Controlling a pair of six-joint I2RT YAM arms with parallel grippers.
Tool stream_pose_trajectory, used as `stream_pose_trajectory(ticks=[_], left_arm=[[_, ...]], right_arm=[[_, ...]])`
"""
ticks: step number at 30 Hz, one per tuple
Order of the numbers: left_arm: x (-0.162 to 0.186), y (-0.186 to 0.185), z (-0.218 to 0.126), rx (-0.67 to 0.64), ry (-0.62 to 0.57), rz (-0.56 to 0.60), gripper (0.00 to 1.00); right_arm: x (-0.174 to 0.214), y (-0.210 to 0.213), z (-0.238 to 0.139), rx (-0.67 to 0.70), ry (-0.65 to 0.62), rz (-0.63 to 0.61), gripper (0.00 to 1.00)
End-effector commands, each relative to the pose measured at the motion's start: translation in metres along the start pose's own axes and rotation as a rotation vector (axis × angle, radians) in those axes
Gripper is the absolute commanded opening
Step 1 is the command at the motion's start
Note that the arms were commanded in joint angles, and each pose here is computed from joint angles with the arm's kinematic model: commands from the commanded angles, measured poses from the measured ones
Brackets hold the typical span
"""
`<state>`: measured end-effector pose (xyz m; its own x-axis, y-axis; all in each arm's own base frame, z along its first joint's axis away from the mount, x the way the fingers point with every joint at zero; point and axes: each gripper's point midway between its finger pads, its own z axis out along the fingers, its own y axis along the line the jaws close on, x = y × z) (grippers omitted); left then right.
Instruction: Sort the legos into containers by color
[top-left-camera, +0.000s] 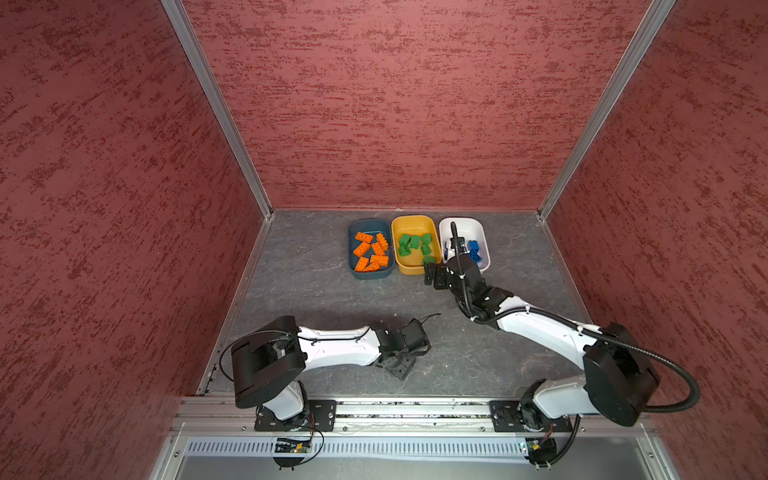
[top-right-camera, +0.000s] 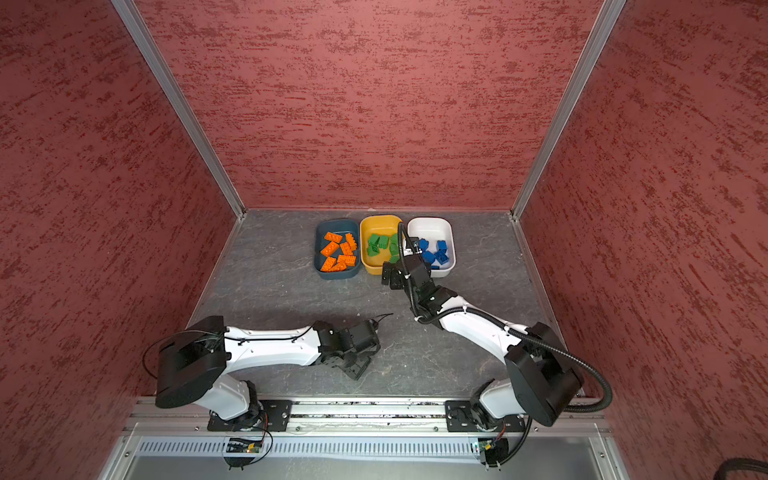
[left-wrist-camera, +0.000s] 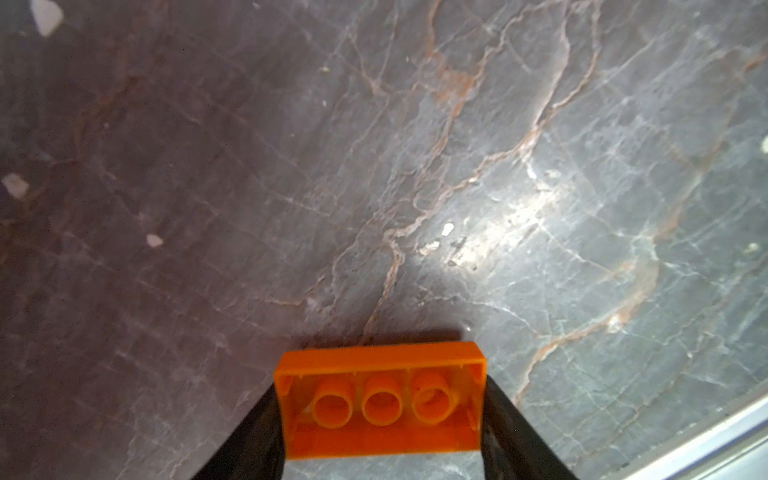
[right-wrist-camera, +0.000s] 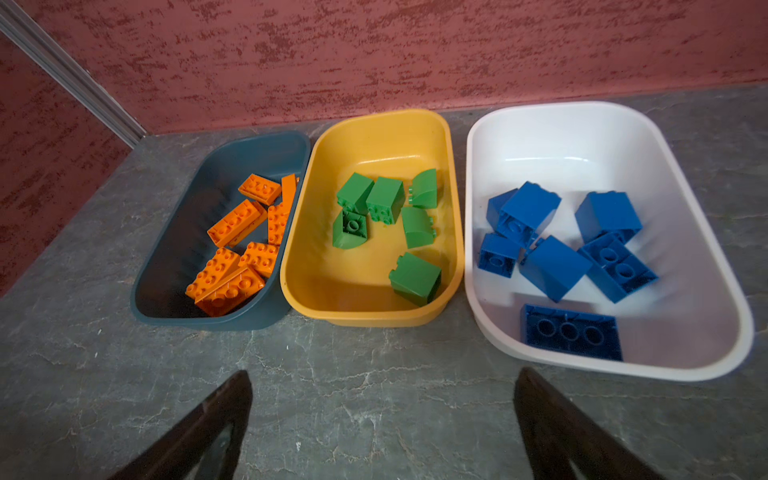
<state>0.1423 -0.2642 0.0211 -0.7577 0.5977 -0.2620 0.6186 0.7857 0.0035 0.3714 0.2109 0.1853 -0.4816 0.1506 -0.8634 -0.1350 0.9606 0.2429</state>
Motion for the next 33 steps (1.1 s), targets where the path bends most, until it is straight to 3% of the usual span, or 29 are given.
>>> stream_pose_trajectory(ticks=[1,6,9,13,18,22,24,29,33], left_arm=[[-0.034,0.020,-0.031,-0.027,-0.141,-0.029,0.60],[-0.123,0.110,-0.100,-0.049,-0.475,-0.343,0.64],[-0.161,0.173,-0.118,-0.099,-0.607,-0.517,0.64],[-0.201,0.237,-0.105,-0.192,-0.642,-0.655,0.64],[-0.244,0.281,-0.072,-0.239,-0.608,-0.722,0.69],[-0.256,0.299,-0.062,-0.282,-0.582,-0.764,0.93],[-0.259,0.298,-0.071,-0.268,-0.613,-0.764,1.00],[-0.237,0.288,-0.110,-0.246,-0.693,-0.750,0.99],[-0.176,0.301,-0.134,-0.373,-0.712,-0.779,0.99]], right_arm=[[-0.014,-0.016,-0.010,0.060,-0.072,0.031,0.99],[-0.018,-0.036,-0.021,0.113,-0.116,0.072,0.99],[-0.014,-0.046,-0.026,0.132,-0.128,0.107,0.99],[-0.009,-0.064,-0.035,0.166,-0.134,0.134,0.99],[-0.009,-0.105,-0.051,0.249,-0.171,0.121,0.99],[-0.009,-0.156,-0.061,0.372,-0.178,0.095,0.99],[-0.008,-0.179,-0.065,0.433,-0.172,0.089,0.99],[-0.001,-0.237,-0.069,0.580,-0.180,0.122,0.99],[-0.004,-0.268,-0.069,0.653,-0.193,0.105,0.99]])
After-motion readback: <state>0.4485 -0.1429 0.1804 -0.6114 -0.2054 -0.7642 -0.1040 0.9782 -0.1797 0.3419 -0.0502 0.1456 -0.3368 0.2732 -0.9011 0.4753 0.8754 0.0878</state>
